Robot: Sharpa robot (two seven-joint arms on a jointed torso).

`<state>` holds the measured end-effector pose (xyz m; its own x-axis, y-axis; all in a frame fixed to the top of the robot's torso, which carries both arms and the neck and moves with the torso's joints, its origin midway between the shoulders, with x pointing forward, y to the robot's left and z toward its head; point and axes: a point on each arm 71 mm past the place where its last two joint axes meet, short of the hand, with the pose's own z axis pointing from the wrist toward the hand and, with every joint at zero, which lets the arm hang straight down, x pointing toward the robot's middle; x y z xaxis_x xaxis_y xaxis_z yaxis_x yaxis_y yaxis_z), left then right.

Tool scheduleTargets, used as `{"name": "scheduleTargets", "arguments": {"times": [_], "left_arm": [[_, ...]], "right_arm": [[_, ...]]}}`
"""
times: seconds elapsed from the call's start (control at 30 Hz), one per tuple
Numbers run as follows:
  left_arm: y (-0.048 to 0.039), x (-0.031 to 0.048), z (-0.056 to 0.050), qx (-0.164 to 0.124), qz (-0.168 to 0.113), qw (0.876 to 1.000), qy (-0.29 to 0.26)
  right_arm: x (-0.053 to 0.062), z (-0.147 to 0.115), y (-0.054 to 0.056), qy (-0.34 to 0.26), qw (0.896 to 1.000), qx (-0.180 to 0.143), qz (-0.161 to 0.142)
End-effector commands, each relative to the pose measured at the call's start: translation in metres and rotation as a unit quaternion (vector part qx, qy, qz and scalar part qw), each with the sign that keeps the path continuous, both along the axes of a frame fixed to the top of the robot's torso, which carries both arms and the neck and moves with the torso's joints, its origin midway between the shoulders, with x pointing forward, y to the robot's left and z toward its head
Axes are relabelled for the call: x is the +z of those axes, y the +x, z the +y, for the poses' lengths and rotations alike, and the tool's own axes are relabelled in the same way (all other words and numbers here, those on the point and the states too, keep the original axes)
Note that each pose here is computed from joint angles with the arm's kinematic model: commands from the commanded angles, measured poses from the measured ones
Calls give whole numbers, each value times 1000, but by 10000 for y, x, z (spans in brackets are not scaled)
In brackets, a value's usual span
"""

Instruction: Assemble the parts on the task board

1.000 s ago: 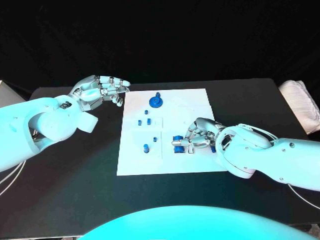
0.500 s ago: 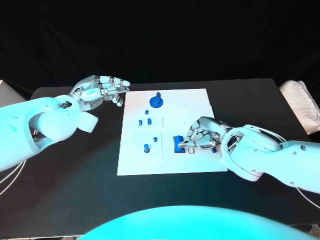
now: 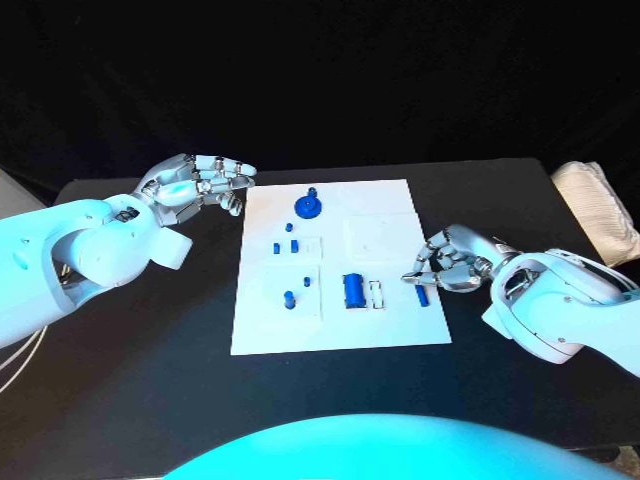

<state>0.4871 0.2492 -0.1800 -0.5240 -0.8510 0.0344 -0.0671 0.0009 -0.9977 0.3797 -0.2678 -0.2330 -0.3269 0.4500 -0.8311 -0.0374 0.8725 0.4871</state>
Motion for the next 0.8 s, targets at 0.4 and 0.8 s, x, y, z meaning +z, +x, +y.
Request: {"name": "scheduleTargets", "arguments": {"times": [0.4,0.8], "left_arm": [[-11,13,-17,-7,-8,1000,-8],[-21,9,-11,-9,-5,1000,-7]], "right_arm": [[-163,-229,-109,-77,997,5,-6],[-392,-90,-127,-89,996,5,21]]}}
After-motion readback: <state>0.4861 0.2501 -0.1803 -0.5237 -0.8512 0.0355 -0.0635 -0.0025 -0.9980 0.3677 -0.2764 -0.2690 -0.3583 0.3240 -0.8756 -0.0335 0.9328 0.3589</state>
